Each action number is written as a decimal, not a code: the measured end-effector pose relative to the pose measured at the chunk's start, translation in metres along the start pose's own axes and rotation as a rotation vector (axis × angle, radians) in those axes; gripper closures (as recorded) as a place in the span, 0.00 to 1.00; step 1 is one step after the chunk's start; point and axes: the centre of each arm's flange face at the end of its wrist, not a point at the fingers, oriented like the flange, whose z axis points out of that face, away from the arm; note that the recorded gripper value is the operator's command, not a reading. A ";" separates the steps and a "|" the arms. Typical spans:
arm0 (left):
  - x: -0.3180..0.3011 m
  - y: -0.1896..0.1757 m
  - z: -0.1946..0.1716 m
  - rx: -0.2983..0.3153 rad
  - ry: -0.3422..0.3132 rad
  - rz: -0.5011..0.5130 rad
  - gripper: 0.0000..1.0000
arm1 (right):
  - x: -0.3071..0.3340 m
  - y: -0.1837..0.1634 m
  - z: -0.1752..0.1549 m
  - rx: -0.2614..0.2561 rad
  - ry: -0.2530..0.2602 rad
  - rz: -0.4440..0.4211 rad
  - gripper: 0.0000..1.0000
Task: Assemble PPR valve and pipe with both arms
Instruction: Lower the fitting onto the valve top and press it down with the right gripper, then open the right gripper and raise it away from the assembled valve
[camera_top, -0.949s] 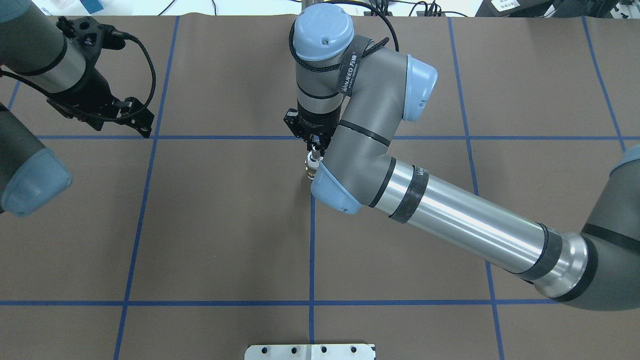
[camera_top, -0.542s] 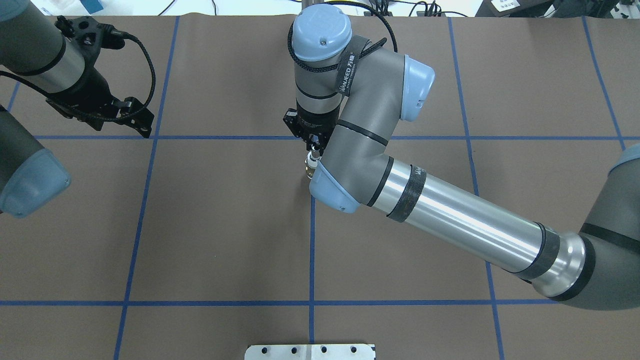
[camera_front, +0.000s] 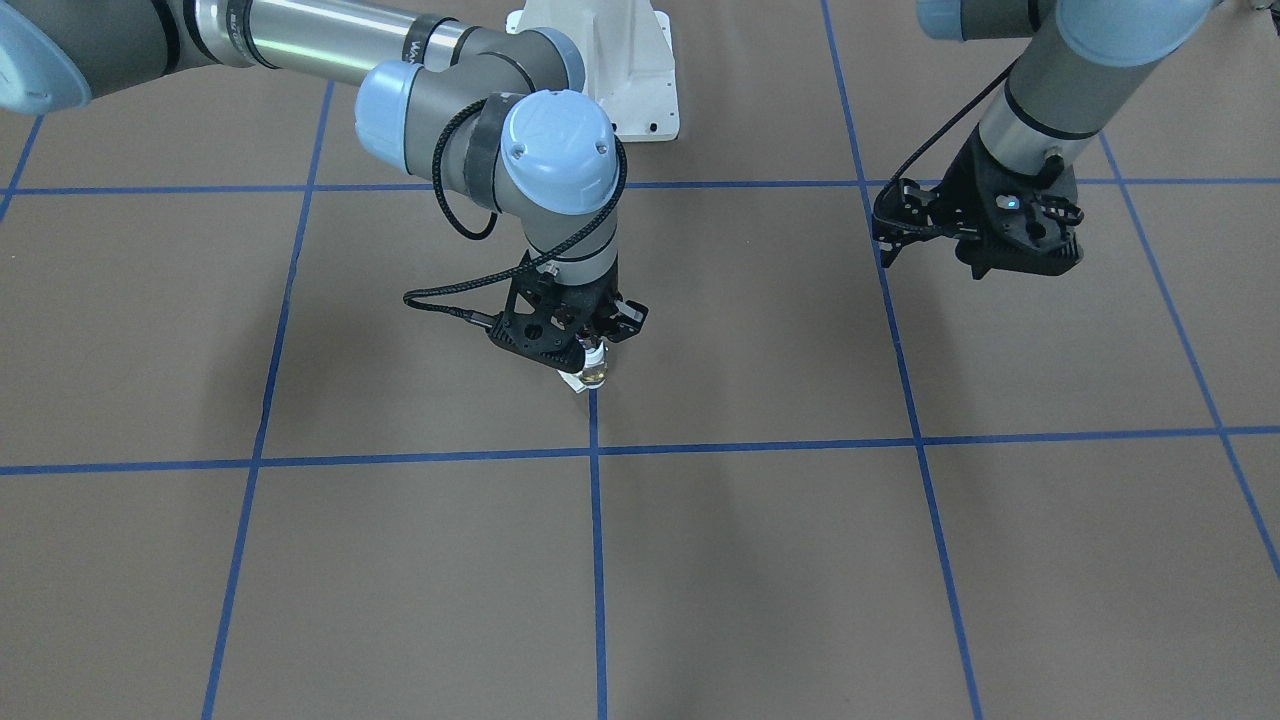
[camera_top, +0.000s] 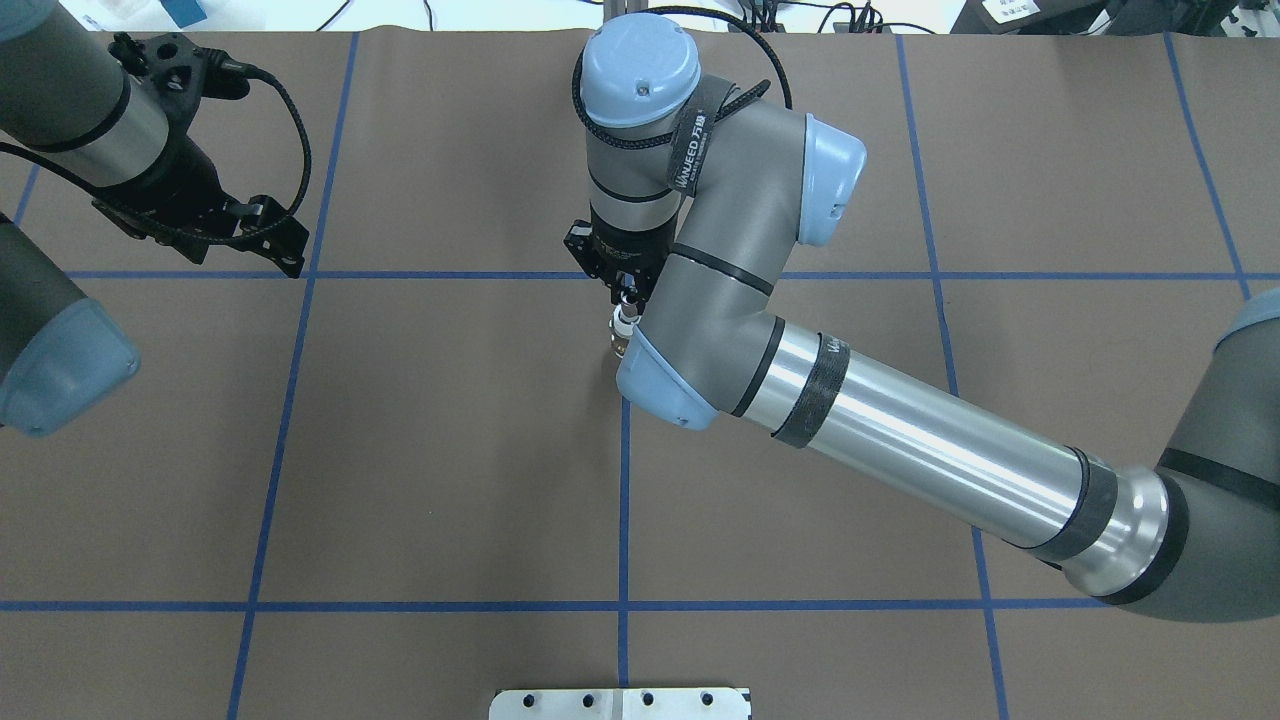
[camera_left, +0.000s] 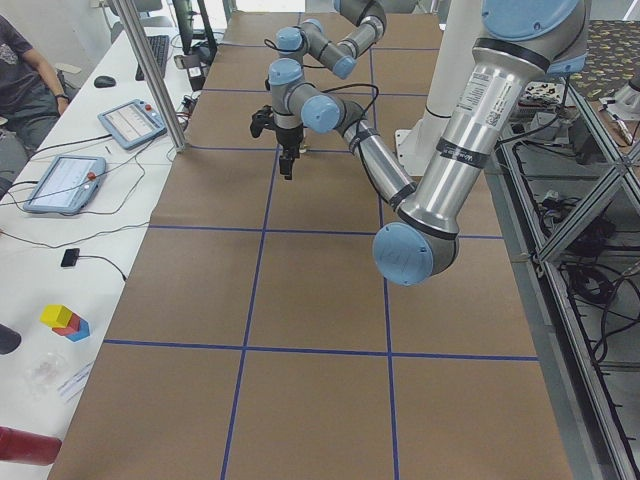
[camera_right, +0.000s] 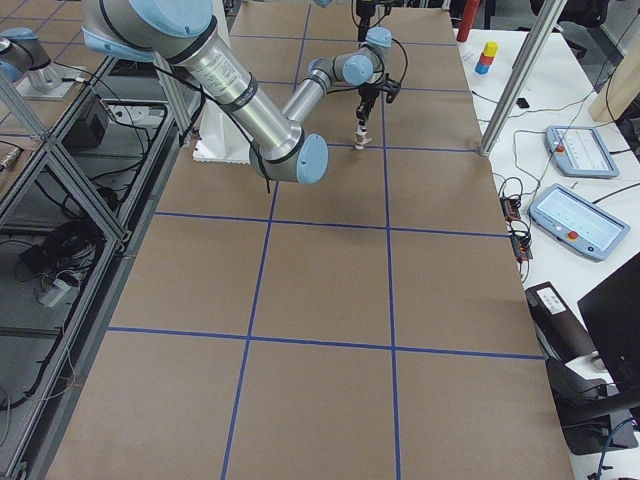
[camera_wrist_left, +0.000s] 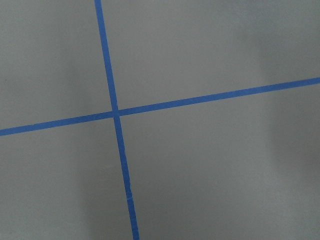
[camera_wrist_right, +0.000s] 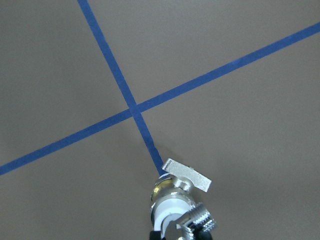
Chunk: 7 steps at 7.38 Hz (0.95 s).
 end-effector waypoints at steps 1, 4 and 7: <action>0.000 0.000 0.000 -0.001 0.001 0.000 0.01 | 0.000 0.000 0.000 0.000 -0.001 -0.001 0.01; 0.001 0.000 -0.001 0.000 0.003 0.000 0.01 | 0.000 0.000 -0.001 0.000 -0.002 -0.005 0.01; 0.001 0.001 -0.002 0.002 0.005 0.001 0.01 | 0.000 0.000 -0.004 0.000 -0.007 -0.011 0.01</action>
